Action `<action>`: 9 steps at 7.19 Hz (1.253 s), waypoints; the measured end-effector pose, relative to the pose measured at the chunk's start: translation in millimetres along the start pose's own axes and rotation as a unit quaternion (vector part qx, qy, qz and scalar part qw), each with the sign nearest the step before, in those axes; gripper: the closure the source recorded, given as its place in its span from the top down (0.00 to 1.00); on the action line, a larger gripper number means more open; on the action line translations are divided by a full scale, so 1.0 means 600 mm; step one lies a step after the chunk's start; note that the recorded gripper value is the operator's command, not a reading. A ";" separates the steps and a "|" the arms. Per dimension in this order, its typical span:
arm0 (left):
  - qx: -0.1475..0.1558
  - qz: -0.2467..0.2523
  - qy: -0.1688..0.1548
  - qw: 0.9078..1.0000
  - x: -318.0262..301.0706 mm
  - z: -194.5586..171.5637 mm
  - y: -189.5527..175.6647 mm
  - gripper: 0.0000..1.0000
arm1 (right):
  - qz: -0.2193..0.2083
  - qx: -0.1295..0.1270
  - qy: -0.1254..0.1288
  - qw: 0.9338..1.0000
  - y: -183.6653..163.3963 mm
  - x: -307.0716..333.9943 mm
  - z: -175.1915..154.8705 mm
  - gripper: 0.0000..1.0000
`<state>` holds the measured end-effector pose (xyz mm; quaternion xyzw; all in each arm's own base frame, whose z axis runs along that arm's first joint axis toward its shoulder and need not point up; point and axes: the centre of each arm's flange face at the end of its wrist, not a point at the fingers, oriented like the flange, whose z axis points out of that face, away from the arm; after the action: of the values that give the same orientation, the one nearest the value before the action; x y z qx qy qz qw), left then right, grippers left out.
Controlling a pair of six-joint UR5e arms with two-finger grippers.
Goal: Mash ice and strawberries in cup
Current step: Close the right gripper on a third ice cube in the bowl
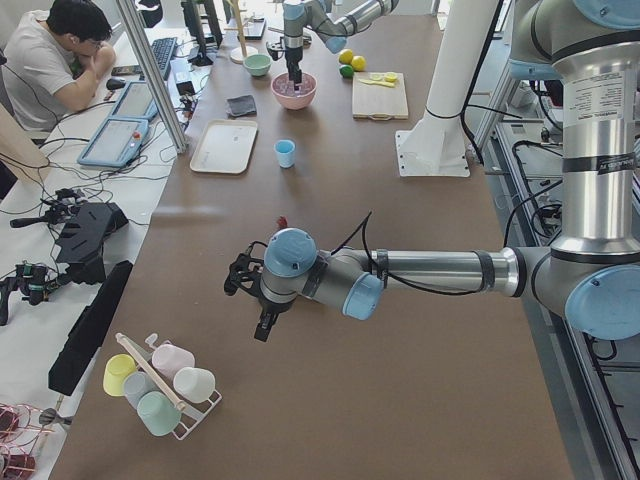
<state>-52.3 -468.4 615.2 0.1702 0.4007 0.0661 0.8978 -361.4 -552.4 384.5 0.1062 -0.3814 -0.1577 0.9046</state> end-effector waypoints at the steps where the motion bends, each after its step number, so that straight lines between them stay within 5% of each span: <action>1: 0.000 0.000 0.000 1.000 0.000 0.000 -0.001 0.98 | 0.000 -0.001 -0.001 1.000 0.002 0.005 0.005 0.82; 9: -0.001 0.000 -0.001 1.000 -0.004 0.005 -0.011 0.98 | 0.025 -0.008 -0.008 1.000 0.013 -0.021 0.021 0.80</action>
<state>-52.0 -476.0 616.2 0.1699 0.3994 0.0665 0.8984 -377.3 -541.3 387.5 0.0882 -0.3897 -0.1392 0.9061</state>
